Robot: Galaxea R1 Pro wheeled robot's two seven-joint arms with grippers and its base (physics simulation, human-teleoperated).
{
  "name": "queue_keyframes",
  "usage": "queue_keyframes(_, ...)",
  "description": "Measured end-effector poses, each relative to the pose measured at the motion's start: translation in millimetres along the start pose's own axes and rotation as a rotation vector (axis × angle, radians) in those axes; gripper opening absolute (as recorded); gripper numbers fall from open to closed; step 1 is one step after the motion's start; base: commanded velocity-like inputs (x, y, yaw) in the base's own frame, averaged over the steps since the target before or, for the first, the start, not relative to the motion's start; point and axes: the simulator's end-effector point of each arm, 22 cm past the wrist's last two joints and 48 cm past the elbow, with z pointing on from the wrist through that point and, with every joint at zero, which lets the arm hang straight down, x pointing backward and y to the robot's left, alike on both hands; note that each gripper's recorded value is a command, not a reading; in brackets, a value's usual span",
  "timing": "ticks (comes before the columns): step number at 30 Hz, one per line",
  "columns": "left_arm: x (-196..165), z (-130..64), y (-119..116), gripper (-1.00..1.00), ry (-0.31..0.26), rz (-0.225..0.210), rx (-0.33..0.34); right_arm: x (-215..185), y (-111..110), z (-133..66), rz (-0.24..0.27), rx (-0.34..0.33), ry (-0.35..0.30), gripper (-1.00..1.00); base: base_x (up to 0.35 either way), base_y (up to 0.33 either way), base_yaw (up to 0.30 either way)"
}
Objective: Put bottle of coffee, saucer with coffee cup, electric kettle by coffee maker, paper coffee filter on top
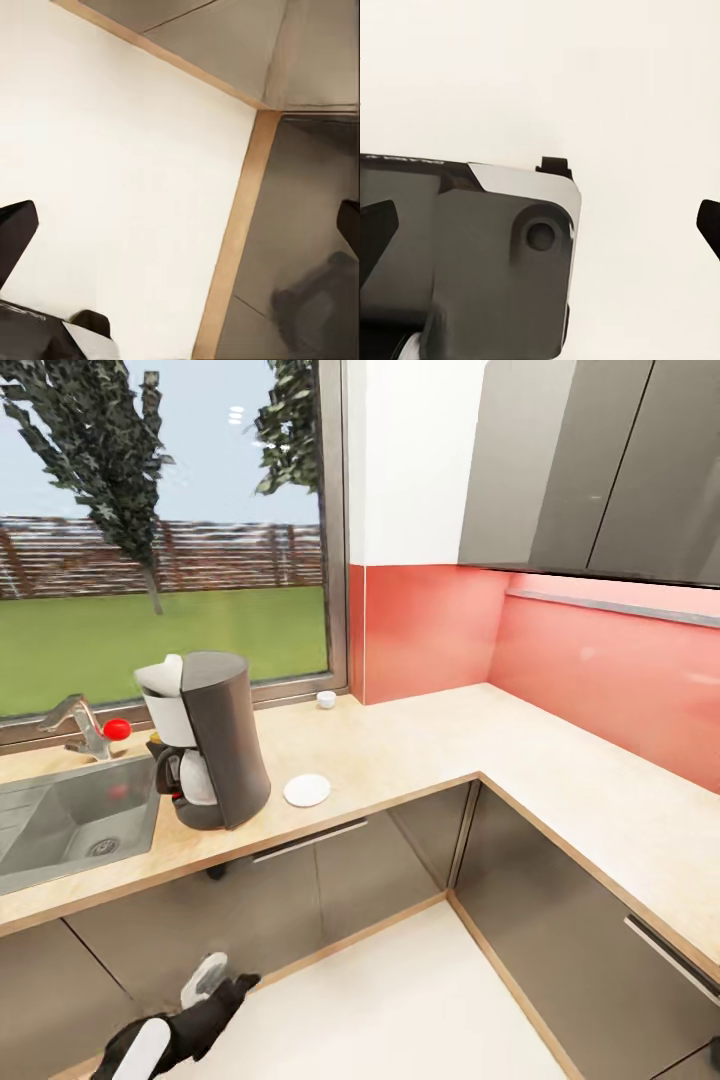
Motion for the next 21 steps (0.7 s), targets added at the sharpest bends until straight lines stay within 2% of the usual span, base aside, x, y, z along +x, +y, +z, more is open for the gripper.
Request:
queue_keyframes(1,5,1.4,24,1.00,-0.008,0.031,-0.058,0,0,0.0,0.002,0.000,0.000,1.00,0.000,0.000,0.082)
queue_keyframes(2,13,3.2,67,1.00,-0.035,0.104,-0.157,0,1,0.1,0.003,-0.001,0.000,1.00,0.000,0.000,0.117)
queue_keyframes(4,21,4.1,104,1.00,-0.058,0.198,-0.236,0,1,0.3,0.005,-0.001,0.001,1.00,0.000,0.000,0.153)
queue_keyframes(5,26,3.9,123,1.00,-0.075,0.285,-0.276,1,1,0.5,0.006,-0.002,0.001,1.00,0.000,0.000,0.172)
queue_keyframes(6,28,3.3,133,1.00,-0.086,0.351,-0.299,1,1,0.6,0.007,-0.002,0.001,1.00,0.000,0.000,0.180)
queue_keyframes(7,31,1.5,149,1.00,-0.106,0.488,-0.333,1,1,0.8,0.008,-0.002,0.001,1.00,0.000,0.000,0.183)
queue_keyframes(9,39,-0.5,165,1.00,-0.103,0.616,-0.359,1,1,1.1,0.009,-0.001,0.002,1.00,0.000,0.000,0.184)
queue_keyframes(11,55,-3.0,181,1.00,-0.076,0.714,-0.376,2,1,1.4,0.010,-0.001,0.003,1.00,0.000,0.000,0.186)
queue_keyframes(15,91,-10.4,213,1.00,0.037,0.863,-0.403,4,1,2.0,0.010,-0.002,0.007,1.00,0.000,0.000,0.187)
queue_keyframes(16,98,-12.7,219,1.00,0.064,0.888,-0.409,4,1,2.1,0.010,-0.002,0.008,1.00,0.000,0.000,0.187)
queue_keyframes(18,116,-19.8,236,1.00,0.122,0.915,-0.424,5,0,2.4,0.010,-0.001,0.009,1.00,0.000,0.000,0.188)
queue_keyframes(21,146,-34.1,263,1.00,0.207,0.916,-0.449,6,-1,2.9,0.010,0.000,0.012,1.00,0.000,0.000,0.188)
